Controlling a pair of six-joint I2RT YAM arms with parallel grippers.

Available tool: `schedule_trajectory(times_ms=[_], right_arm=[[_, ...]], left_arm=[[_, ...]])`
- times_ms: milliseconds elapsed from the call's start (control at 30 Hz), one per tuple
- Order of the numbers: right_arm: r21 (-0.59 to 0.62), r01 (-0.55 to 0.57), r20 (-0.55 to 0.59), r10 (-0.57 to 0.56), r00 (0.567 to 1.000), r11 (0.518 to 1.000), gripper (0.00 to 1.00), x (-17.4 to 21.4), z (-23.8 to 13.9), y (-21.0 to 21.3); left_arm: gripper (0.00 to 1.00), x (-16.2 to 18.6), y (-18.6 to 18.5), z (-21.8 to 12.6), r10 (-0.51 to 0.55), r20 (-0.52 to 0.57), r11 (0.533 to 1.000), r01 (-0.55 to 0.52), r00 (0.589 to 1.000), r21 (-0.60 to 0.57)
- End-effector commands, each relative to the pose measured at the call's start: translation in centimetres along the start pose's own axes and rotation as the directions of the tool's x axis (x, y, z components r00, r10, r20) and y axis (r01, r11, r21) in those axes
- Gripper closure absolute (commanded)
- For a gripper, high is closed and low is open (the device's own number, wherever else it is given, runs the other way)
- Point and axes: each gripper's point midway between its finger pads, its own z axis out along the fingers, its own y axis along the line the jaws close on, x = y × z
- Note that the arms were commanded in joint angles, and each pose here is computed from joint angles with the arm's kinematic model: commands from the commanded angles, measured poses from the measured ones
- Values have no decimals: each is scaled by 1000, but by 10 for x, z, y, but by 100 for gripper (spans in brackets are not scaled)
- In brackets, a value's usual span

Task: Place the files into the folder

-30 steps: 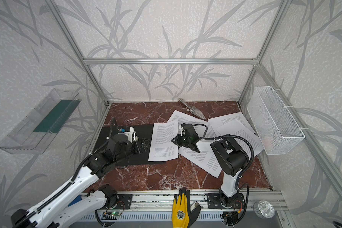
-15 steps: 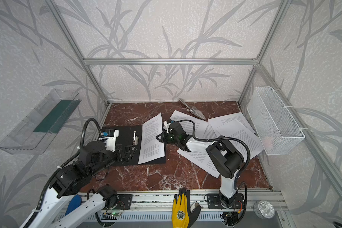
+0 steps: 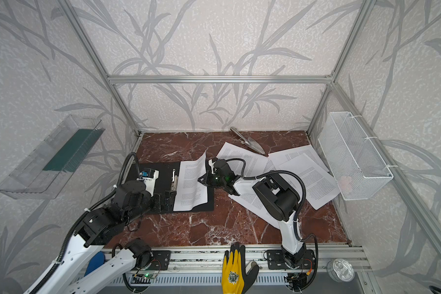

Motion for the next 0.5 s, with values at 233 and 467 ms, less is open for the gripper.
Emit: schedule_trajectory(times_ms=[233,467], right_arm=[[-73,6,2,-6,1000,997,100,-3,4,25],[-162,116,-62,-127,990,980,100,17,2,82]], left_arm=[[1,7,5,4,14,-29,1000,-15,999,-14],[1,7,5,5,8,-28,1000,-8,1000,-12]])
